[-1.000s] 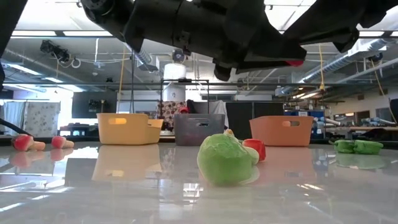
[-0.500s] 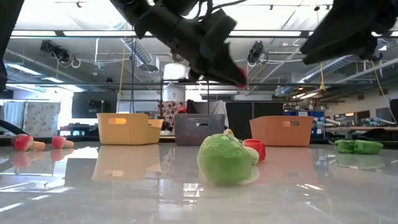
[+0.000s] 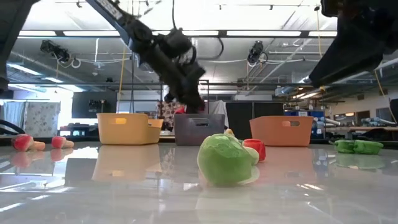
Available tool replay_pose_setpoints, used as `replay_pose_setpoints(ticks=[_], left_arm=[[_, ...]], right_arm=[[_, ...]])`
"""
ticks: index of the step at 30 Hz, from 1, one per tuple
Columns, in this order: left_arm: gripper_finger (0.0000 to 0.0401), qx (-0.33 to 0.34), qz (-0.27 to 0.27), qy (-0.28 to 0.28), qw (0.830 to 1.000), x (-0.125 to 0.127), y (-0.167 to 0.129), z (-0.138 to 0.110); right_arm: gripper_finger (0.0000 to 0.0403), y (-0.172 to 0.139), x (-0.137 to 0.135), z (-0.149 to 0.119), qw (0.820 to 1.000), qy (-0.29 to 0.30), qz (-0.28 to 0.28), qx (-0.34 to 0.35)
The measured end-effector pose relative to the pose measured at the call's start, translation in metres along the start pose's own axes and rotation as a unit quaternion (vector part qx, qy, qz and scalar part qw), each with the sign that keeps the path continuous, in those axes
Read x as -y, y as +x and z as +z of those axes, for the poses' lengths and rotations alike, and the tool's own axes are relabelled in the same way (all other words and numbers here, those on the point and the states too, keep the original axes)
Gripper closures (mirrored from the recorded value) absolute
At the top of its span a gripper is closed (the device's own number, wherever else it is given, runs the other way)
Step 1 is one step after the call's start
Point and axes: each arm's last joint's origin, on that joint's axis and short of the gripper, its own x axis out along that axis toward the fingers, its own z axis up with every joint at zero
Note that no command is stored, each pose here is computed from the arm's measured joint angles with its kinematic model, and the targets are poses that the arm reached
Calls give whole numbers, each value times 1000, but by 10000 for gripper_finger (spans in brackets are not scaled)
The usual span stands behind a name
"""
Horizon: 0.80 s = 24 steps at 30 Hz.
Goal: Sort produce into baskets
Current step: Put the red chili pepper into the black bin, then put the green chili pepper into the black bin
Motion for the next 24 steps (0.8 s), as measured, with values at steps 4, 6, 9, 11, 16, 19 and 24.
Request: replay_pose_setpoints(ticks=[4, 6, 9, 11, 16, 19, 24], left_arm=[[323, -14, 4, -2, 1000, -13, 12, -7], [320, -15, 5, -1, 1000, -16, 13, -7], [308, -14, 5, 0, 1000, -16, 13, -7], [292, -15, 5, -1, 1000, -16, 13, -7], [231, -26, 5, -4, 1000, -15, 13, -9], [191, -29, 0, -4, 1000, -15, 10, -9], [154, -37, 0, -4, 999, -13, -5, -5]], right_arm=[[224, 2, 1, 1, 1000, -13, -3, -5], [224, 3, 0, 2, 1000, -23, 5, -10], [225, 4, -2, 4, 999, -42, 20, -17], [225, 5, -3, 6, 998, -57, 26, -13], [226, 9, -4, 12, 998, -50, 30, 3], [226, 11, -3, 14, 999, -42, 25, 3], [226, 16, 7, 14, 999, -22, -6, -27]])
